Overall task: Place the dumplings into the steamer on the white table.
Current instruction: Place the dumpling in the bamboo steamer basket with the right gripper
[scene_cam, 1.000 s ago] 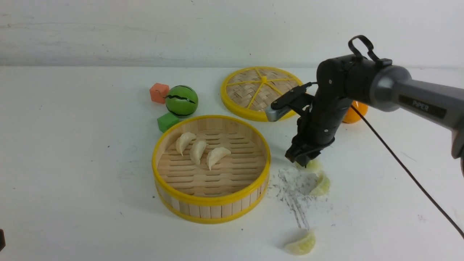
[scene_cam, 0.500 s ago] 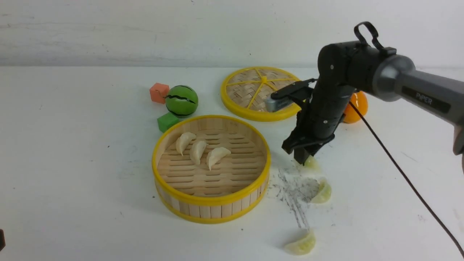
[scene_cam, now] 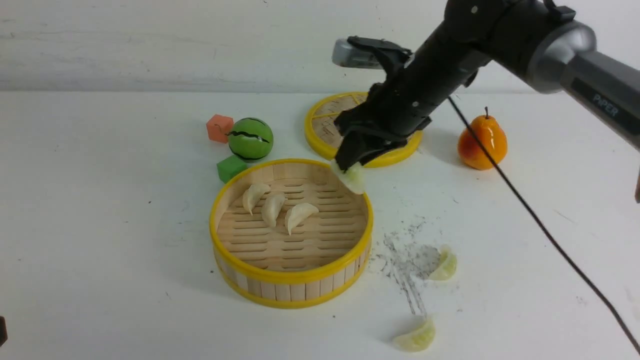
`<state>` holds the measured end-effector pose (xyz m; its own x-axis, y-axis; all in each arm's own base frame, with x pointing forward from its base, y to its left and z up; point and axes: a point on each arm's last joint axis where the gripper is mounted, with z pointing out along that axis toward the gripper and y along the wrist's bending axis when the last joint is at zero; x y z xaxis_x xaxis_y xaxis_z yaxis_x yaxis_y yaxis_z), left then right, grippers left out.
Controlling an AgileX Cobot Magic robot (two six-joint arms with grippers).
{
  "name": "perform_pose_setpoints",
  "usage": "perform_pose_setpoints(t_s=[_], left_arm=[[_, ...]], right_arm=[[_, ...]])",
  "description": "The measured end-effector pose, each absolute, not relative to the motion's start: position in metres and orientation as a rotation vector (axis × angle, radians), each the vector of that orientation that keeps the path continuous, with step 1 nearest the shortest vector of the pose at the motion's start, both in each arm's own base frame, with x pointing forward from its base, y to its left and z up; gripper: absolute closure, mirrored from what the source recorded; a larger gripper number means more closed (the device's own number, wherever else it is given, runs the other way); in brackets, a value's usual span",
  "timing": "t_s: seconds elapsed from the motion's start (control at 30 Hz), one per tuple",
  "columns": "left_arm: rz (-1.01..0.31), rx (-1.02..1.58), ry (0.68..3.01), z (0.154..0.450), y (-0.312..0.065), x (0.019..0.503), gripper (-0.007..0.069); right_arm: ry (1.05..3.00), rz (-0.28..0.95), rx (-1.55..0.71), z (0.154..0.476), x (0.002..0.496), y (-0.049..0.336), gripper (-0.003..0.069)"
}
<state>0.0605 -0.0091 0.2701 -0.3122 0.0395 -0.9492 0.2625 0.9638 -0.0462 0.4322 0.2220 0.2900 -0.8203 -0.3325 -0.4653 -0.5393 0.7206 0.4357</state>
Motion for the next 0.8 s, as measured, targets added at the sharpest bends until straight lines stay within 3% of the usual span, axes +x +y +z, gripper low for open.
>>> perform_pose_setpoints(t_s=[0.13, 0.37, 0.63, 0.8], left_arm=[[-0.225, 0.22, 1.881, 0.27, -0.009, 0.061, 0.0636], [-0.221, 0.218, 1.887, 0.27, -0.009, 0.06, 0.0631], [-0.22, 0.217, 1.888, 0.269, -0.009, 0.06, 0.0629], [-0.221, 0.218, 1.887, 0.27, -0.009, 0.06, 0.0625]], right_arm=[[2.62, 0.889, -0.557, 0.263, 0.435, 0.24, 0.0461], [2.76, 0.878, -0.315, 0.214, 0.445, 0.24, 0.0462], [2.822, 0.735, -0.131, 0.203, 0.449, 0.231, 0.0463], [2.831, 0.709, -0.092, 0.204, 0.449, 0.229, 0.0387]])
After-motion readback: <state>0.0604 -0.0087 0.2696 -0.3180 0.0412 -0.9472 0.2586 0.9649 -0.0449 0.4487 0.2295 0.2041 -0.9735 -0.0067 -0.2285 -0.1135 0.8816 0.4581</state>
